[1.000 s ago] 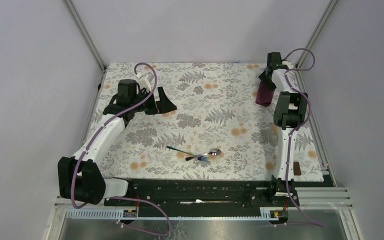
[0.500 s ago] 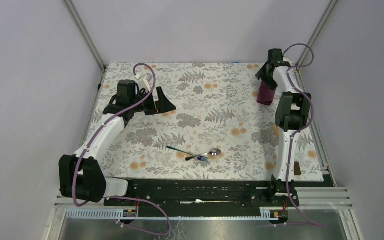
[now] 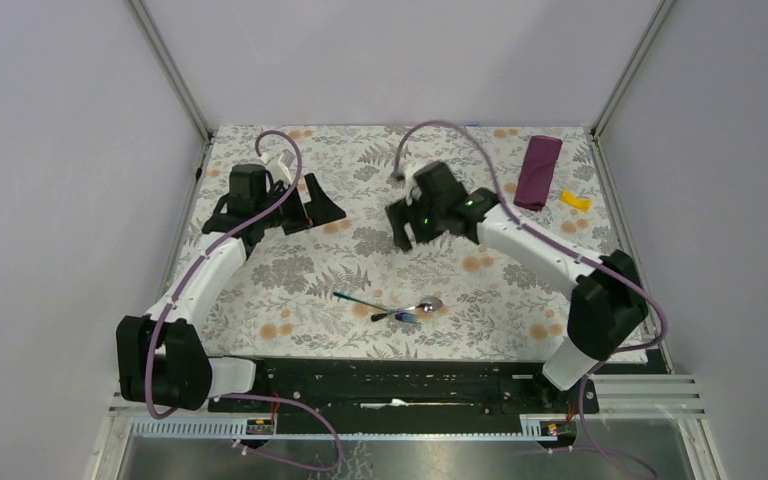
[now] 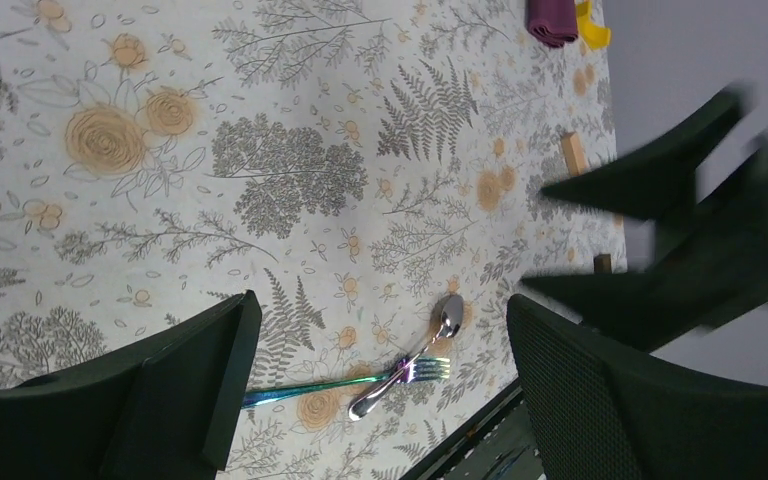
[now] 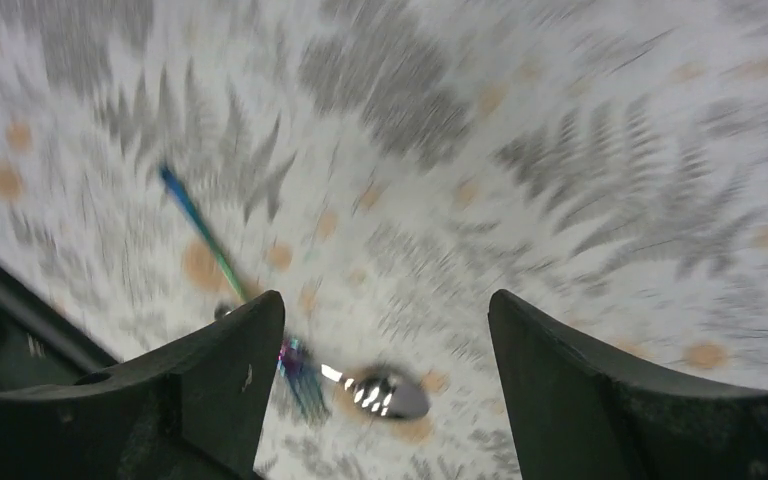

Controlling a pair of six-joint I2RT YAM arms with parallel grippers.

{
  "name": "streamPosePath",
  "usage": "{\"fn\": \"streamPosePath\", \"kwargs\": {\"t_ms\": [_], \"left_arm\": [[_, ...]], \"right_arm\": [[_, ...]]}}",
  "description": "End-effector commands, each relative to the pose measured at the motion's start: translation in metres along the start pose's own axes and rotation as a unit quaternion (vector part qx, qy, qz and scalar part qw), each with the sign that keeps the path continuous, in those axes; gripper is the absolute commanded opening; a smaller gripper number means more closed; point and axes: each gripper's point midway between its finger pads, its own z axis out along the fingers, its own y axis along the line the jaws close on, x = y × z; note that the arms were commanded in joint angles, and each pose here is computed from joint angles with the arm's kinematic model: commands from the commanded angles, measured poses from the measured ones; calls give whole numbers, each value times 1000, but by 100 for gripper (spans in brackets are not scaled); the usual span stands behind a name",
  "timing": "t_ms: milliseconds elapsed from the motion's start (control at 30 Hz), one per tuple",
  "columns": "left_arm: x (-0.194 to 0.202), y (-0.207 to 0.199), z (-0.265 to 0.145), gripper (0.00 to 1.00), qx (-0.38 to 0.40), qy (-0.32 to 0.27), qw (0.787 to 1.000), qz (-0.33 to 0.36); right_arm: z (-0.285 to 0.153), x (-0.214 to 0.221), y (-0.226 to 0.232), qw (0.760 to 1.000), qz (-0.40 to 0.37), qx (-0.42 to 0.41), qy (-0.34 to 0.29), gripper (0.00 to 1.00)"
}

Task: Fold the napkin into a case and place the utensils inside
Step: Pick up the spoon from the center of the board.

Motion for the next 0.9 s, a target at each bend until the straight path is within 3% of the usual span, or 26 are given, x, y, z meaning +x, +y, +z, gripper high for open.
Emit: {"fn": "streamPosePath", "kwargs": {"t_ms": [0, 167, 333, 433, 567, 867], "left_arm": [[7, 9, -12, 99, -45, -20, 996, -67], [54, 6, -23, 99, -20, 18, 993, -113], [79, 7, -38, 99, -5, -12, 994, -113], [92, 10, -39, 99, -3, -10, 991, -134], [103, 16, -36, 99, -9, 3, 988, -155], [104, 17, -34, 99, -5, 5, 989, -149]], "right_arm": [[13, 100, 53, 978, -98, -104, 149, 80], [10, 152, 68, 954, -221, -84, 184, 72], [5, 160, 70, 935, -302, -111, 147, 63], [1, 158, 64, 923, -344, -110, 130, 64], [-1, 163, 42, 905, -390, -74, 152, 65], [3, 188, 29, 860, -471, -101, 169, 70]]}}
